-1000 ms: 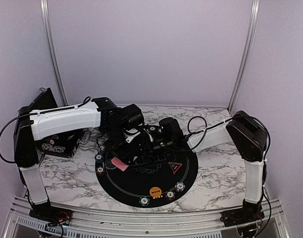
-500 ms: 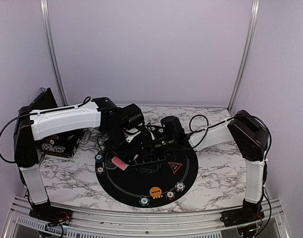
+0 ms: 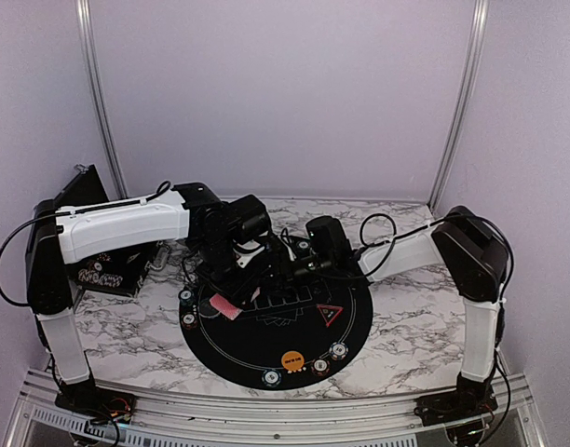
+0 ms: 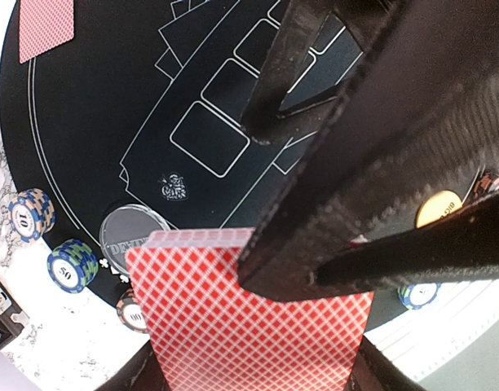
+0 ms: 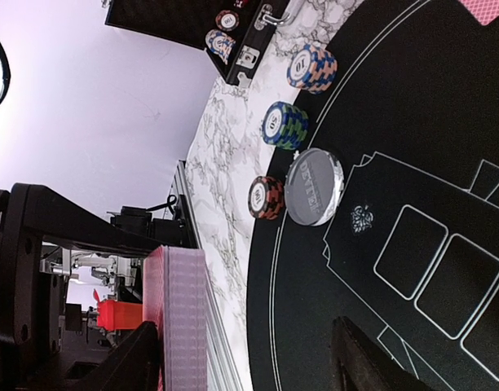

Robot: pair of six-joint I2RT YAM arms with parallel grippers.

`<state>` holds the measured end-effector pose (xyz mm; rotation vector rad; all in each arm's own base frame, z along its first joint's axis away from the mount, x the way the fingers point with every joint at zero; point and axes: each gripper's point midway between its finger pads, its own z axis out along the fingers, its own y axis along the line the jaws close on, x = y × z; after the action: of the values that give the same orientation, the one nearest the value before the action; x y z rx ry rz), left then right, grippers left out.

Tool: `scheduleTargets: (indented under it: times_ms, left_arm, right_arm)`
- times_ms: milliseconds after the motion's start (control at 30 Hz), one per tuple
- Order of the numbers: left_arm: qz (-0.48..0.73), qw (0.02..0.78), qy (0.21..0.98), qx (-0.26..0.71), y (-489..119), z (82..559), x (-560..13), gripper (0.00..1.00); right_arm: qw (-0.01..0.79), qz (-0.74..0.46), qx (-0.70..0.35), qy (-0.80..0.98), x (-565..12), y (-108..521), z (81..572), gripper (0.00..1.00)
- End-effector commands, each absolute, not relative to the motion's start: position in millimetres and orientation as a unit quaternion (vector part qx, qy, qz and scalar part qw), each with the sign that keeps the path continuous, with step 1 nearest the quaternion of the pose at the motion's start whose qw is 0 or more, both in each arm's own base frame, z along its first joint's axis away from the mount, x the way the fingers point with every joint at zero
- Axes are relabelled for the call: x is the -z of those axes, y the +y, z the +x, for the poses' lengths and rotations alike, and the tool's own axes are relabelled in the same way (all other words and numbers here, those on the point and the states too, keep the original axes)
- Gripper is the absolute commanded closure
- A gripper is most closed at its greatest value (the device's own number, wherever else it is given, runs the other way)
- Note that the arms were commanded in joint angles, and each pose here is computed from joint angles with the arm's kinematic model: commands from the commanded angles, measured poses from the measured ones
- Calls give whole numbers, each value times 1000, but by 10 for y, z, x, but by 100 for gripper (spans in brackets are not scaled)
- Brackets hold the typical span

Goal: Distribute texas hold em gaming equipment
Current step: Pick up the poker card from the face-down deck piles.

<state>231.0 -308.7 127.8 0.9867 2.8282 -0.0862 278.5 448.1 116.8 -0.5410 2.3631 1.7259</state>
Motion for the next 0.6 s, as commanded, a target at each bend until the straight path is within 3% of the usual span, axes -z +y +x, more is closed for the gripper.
scheduleTargets:
  times_ms: [0, 167, 567]
  left_arm:
    - [326, 100, 939, 46, -3068, 2296, -1582, 48]
    - [327, 98, 939, 46, -3077, 2294, -1570, 48]
    - [328, 101, 938, 47, -3091, 2308, -1587, 48]
  right_arm:
    - [90, -176, -588, 784, -1312, 4455, 2780, 31]
    - [78, -191, -616, 760, -1445, 4598, 2602, 26]
    - [55, -191, -613, 764, -1260, 4760, 2485, 28]
